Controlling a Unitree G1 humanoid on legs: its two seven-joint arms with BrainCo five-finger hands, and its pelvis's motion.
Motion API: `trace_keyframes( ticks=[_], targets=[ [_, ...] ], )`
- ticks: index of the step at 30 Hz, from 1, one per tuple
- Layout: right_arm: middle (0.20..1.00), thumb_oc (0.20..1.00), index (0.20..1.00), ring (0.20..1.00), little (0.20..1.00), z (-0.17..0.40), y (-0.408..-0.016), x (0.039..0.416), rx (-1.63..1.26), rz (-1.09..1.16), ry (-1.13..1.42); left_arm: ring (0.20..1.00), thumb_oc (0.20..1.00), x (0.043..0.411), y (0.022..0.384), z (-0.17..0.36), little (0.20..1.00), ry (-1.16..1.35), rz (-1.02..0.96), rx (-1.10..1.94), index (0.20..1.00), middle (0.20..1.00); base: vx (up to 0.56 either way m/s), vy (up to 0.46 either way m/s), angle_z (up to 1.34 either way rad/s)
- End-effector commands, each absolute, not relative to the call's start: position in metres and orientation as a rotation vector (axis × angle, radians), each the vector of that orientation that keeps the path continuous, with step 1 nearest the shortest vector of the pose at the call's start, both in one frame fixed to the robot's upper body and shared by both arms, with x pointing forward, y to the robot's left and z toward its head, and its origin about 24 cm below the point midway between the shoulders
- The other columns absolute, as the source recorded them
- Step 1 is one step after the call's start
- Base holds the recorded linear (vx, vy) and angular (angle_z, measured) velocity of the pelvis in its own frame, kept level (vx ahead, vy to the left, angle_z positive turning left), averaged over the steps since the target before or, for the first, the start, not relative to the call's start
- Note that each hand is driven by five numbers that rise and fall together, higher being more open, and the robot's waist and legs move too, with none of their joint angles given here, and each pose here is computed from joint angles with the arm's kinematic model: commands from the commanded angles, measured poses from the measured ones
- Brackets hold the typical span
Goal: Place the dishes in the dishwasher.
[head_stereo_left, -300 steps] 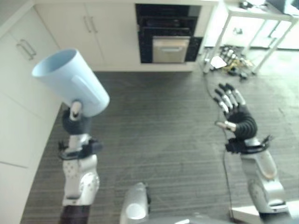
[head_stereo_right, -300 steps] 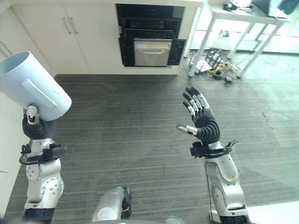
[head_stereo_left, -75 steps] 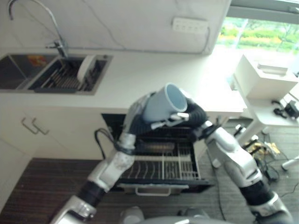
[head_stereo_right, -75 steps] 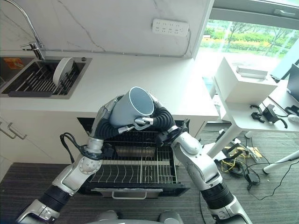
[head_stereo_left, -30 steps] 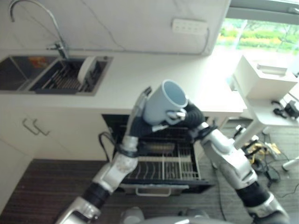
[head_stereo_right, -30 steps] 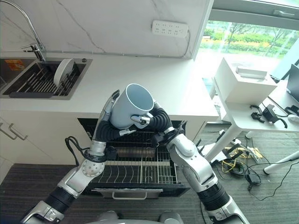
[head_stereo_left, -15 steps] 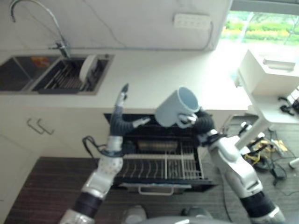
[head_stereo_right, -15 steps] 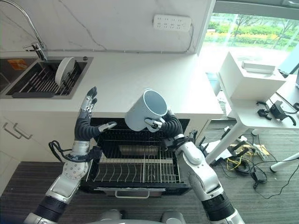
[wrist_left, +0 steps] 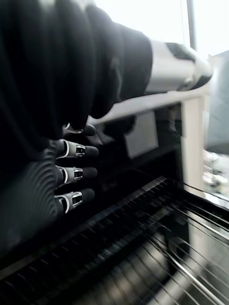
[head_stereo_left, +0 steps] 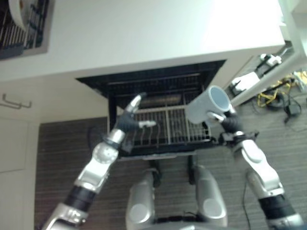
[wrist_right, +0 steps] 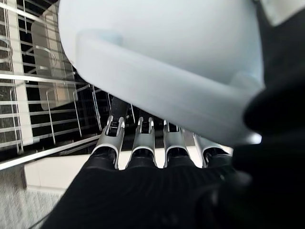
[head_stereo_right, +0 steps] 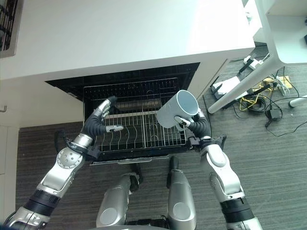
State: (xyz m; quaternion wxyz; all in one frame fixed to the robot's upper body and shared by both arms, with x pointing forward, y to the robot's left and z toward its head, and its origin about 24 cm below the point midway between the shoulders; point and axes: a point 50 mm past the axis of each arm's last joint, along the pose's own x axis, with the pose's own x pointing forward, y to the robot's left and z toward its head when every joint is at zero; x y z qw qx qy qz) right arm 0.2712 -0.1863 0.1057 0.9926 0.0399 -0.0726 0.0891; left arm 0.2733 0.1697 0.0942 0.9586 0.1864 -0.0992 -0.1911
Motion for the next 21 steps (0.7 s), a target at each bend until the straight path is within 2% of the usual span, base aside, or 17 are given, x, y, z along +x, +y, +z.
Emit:
trace_keyframes(
  ticks=[1, 4, 7, 10, 11, 13, 15, 21],
  targets=[
    [0.200, 0.200, 0.200, 0.200, 0.200, 0.144, -0.179, 0.269, 0.058, 0.250, -0.354, 1.000, 1.000, 0.268, 0.159, 0.083, 1.000, -0.099, -0.543, 0.362, 1.000, 1.000, -0.03, 0.086, -0.05],
    [0.200, 0.200, 0.200, 0.200, 0.200, 0.146, -0.182, 0.269, 0.035, 0.268, -0.353, 1.000, 1.000, 0.267, 0.158, 0.068, 1.000, 0.042, -0.618, 0.391, 1.000, 1.000, 0.01, 0.074, -0.15],
    [0.200, 0.200, 0.200, 0.200, 0.200, 0.155, -0.183, 0.273, -0.011, 0.299, -0.362, 1.000, 1.000, 0.268, 0.163, 0.038, 1.000, 0.288, -0.645, 0.417, 1.000, 1.000, -0.02, 0.100, -0.09],
    [0.200, 0.200, 0.200, 0.200, 0.200, 0.163, -0.178, 0.278, -0.032, 0.332, -0.356, 1.000, 1.000, 0.256, 0.176, -0.013, 1.000, 0.711, -0.755, 0.469, 1.000, 1.000, 0.03, 0.071, -0.02],
    [0.200, 0.200, 0.200, 0.200, 0.200, 0.164, -0.177, 0.278, -0.033, 0.337, -0.356, 1.000, 1.000, 0.255, 0.177, -0.017, 1.000, 0.744, -0.770, 0.478, 1.000, 1.000, 0.03, 0.045, -0.01],
    [0.200, 0.200, 0.200, 0.200, 0.200, 0.170, -0.170, 0.284, -0.039, 0.364, -0.339, 1.000, 1.000, 0.244, 0.187, -0.041, 1.000, 1.025, -0.871, 0.523, 1.000, 1.000, 0.02, 0.039, 0.03],
    [0.200, 0.200, 0.200, 0.200, 0.200, 0.171, -0.166, 0.288, -0.040, 0.382, -0.322, 1.000, 1.000, 0.236, 0.195, -0.054, 1.000, 1.200, -0.919, 0.577, 1.000, 1.000, 0.03, 0.035, 0.00],
    [0.200, 0.200, 0.200, 0.200, 0.200, 0.182, -0.158, 0.297, -0.065, 0.410, -0.310, 1.000, 1.000, 0.214, 0.203, -0.068, 1.000, 1.520, -1.106, 0.644, 1.000, 1.000, 0.05, 0.062, -0.03]
  ],
)
